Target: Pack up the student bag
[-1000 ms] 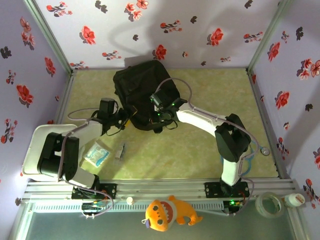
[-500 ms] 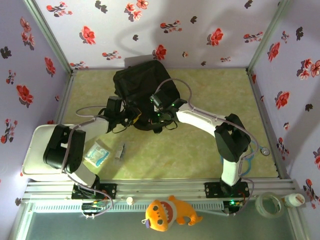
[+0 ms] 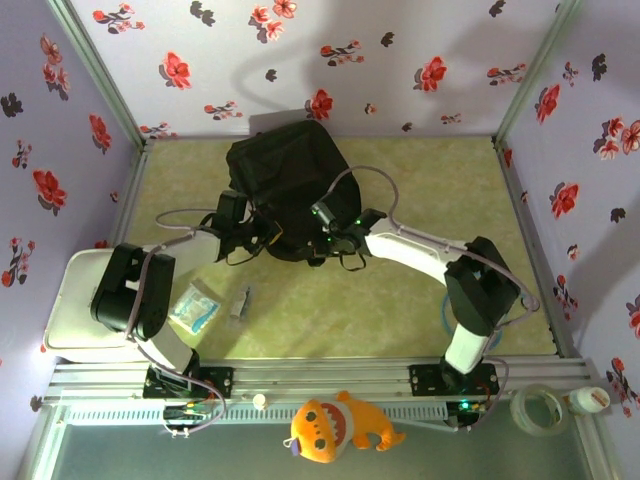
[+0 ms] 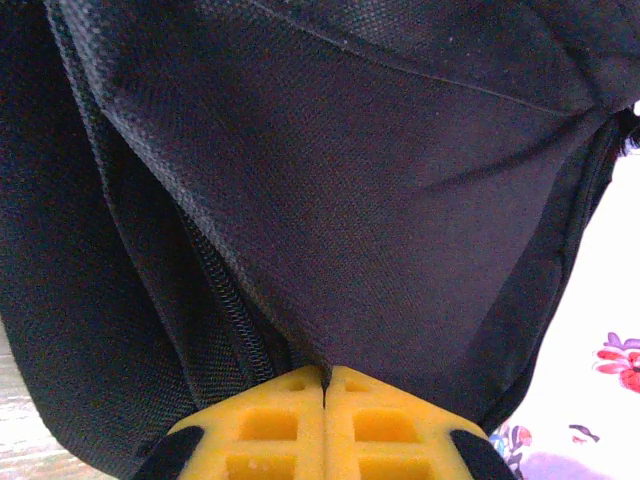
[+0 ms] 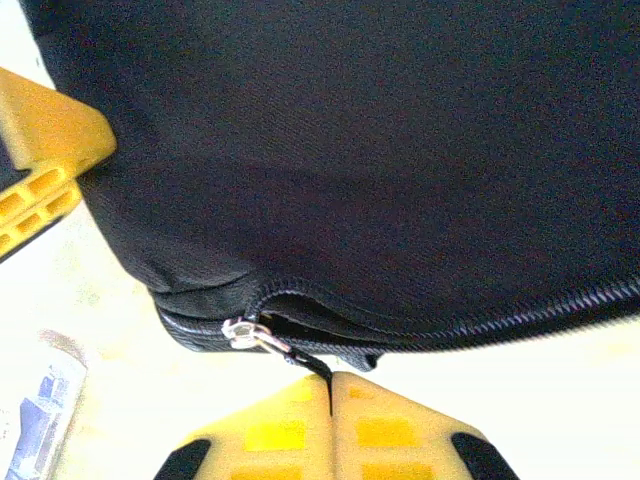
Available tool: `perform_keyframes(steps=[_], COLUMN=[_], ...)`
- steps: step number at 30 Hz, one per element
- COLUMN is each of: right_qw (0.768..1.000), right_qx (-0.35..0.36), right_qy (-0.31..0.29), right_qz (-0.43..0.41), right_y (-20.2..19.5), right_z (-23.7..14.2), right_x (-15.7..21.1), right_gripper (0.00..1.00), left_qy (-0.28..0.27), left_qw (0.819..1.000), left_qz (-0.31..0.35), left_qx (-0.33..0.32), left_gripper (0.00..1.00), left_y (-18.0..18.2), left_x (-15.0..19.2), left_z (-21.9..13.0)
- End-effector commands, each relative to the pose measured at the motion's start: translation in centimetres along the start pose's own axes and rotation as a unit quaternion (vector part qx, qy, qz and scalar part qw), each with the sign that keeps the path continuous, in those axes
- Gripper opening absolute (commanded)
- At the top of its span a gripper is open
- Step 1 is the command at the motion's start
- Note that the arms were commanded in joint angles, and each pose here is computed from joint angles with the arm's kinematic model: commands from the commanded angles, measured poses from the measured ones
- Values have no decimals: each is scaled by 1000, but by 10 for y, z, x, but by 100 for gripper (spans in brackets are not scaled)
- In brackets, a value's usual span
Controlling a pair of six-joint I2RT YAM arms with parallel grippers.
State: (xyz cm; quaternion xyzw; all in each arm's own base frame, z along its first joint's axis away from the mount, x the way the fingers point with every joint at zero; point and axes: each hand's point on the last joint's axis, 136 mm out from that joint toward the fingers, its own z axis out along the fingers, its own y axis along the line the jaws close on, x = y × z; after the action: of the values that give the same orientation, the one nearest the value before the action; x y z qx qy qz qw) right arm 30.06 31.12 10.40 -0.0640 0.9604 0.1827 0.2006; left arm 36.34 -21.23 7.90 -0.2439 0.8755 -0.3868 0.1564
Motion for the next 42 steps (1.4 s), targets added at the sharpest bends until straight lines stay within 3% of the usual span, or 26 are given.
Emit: perform_keyframes(steps=[1,13,22,28,34,37,42], right_qw=[996,978,983,996,992,996,987], right_qx=[56,149,119,-11,-102,-56,111], right_qy=[-30,-61,-62,-79,-70,-74,-76], right_qz=[57,135,129,43,-24,-1,91], right_y=[-39,-102,-102,-50,3,-12,-94], right_z=[-12,-28,-34,-51,-62,-54,-43], right_x=[-7,-13,-3,-9,0,0,9], right_gripper=[0,0,0,0,0,0,0], left_qy=[-9,-9,-8,-9,-2,-5,-20], left_qw=[1000,999,998,998,996,996,997], left_qz=[22,49,58,69,90,84,76], left_qx=[-7,-6,-2,10,23,20,-1], left_gripper=[0,0,0,0,0,0,0], left_y=[-2,-12,-18,-31,-51,-50,-37], left_x=[-9,-11,-10,-12,-10,-12,-16], left_z=[-5,-16,-19,-20,-14,-10,-14])
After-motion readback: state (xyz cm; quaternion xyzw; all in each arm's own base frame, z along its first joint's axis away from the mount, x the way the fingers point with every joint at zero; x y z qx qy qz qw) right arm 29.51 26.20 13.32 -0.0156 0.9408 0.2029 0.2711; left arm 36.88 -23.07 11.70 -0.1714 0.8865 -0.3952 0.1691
